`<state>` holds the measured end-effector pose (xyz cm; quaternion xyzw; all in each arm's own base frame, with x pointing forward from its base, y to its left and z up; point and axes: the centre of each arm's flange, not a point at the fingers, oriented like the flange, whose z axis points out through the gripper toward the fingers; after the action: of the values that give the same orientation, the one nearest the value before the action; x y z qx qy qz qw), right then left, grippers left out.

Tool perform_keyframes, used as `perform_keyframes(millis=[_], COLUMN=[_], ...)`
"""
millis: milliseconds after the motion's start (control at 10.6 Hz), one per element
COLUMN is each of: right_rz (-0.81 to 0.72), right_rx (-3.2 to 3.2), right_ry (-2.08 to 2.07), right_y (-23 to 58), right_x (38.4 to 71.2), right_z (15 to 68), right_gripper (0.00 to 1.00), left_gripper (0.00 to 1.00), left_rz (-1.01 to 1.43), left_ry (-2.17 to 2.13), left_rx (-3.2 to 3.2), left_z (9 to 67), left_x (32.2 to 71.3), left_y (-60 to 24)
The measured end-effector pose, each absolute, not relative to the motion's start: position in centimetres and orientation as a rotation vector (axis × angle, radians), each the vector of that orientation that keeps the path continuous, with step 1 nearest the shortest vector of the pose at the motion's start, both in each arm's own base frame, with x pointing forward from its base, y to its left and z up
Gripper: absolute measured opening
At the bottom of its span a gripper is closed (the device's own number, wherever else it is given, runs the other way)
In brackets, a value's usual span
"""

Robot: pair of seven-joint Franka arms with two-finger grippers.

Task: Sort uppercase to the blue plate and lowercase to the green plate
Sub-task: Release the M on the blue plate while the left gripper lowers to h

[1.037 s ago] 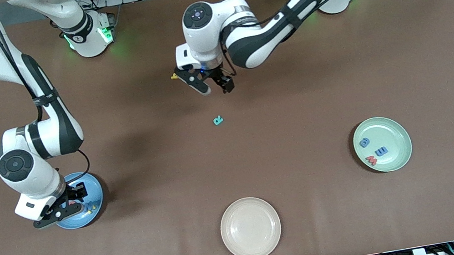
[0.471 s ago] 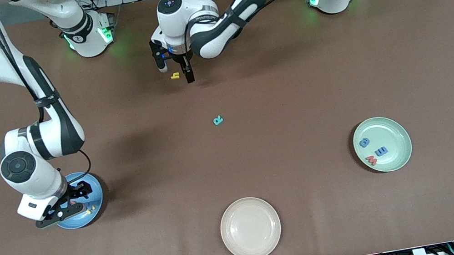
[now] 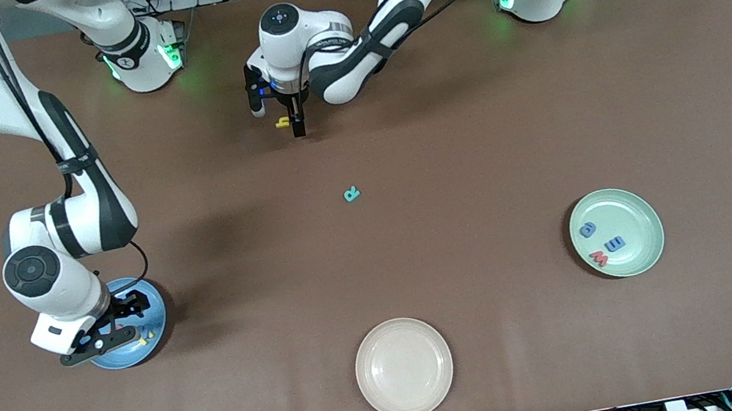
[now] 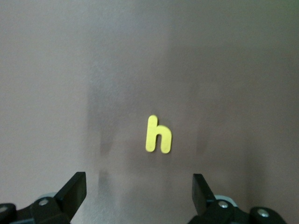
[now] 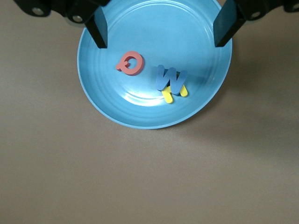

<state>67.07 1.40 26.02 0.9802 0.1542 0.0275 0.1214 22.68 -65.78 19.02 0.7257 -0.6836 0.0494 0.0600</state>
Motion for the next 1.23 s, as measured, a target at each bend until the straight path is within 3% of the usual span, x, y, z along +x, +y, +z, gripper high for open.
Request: perform_keyframes(millis=[1225], right_rz=[0.034], right_rx=[2.868], right_ry=[0.433], right_y=[0.7], right_x=[66.4], right_z=[25.2], right_gripper=[1.0], left_gripper=[0.95], left_rz=[0.189], left_ry=[-2.09], left_rx=[2.156], left_z=[18.5], left_x=[22.5], left_y=[-68.1])
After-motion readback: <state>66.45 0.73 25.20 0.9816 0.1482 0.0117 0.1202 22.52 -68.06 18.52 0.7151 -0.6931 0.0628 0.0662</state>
